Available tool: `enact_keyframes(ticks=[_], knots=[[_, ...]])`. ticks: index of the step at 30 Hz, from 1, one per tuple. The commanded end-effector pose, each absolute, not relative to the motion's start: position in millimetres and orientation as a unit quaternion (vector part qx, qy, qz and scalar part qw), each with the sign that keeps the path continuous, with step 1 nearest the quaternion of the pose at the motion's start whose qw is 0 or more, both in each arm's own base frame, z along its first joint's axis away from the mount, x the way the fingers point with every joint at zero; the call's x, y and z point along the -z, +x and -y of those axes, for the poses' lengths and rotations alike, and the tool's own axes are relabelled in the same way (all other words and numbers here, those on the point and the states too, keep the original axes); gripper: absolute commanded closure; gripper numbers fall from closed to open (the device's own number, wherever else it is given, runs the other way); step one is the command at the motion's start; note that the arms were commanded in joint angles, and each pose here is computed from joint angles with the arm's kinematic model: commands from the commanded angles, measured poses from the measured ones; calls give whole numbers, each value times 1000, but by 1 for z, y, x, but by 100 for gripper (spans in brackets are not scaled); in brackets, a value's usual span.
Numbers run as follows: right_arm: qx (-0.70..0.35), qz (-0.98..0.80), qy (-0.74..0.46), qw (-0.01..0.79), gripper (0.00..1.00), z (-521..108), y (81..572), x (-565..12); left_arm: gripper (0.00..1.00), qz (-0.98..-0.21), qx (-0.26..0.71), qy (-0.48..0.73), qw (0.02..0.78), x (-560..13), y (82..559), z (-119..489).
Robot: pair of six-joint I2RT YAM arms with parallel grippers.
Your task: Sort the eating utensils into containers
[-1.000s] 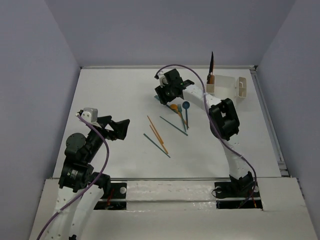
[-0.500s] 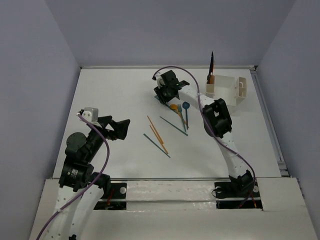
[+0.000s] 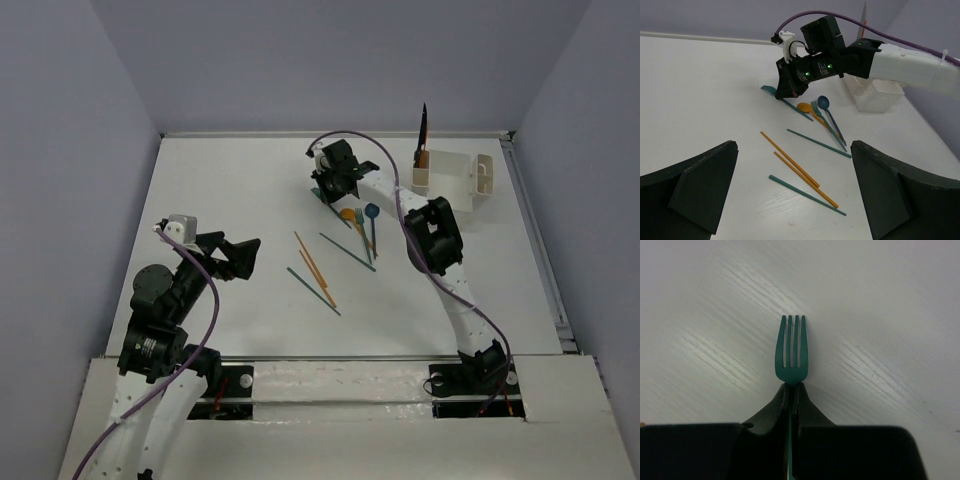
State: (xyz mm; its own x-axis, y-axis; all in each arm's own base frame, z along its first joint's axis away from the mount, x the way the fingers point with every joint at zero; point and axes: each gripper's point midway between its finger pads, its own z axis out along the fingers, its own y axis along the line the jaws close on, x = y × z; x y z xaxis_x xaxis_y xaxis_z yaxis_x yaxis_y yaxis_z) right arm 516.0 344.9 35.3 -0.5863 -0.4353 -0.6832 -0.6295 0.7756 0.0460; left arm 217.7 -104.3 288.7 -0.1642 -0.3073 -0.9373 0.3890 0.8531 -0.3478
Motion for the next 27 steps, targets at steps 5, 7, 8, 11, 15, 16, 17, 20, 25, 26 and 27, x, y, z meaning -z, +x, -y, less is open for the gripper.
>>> enact_keyframes(ticks=[5,7,8,11,15,16,17,20,25,26,27], knots=[[-214,-863,-240,390,100,-370,515,-55,1,-693,276,34,665,-303,217,105],[-236,-839,-210,443,100,-374,524,-96,1,-694,275,34,665,-302,217,105],[-236,-839,-201,447,100,-371,521,-95,1,-693,277,34,665,-303,217,105],[-268,-806,-174,498,100,-376,527,-138,1,-693,276,35,665,-303,217,106],[-301,-770,-132,547,100,-374,527,-193,1,-691,278,35,666,-304,216,106],[-306,-764,-119,556,100,-371,525,-195,1,-692,277,36,666,-303,216,106],[-308,-757,-111,566,100,-368,524,-202,1,-690,278,35,667,-305,216,105],[-273,-739,-65,613,100,-334,523,-228,1,-691,278,36,666,-303,216,105],[-207,-687,-13,696,100,-254,506,-293,1,-686,279,38,670,-306,213,105],[-178,-675,7,716,100,-223,501,-306,1,-686,280,37,671,-306,213,105],[-167,-685,12,709,100,-219,500,-293,1,-685,280,38,671,-307,213,105]])
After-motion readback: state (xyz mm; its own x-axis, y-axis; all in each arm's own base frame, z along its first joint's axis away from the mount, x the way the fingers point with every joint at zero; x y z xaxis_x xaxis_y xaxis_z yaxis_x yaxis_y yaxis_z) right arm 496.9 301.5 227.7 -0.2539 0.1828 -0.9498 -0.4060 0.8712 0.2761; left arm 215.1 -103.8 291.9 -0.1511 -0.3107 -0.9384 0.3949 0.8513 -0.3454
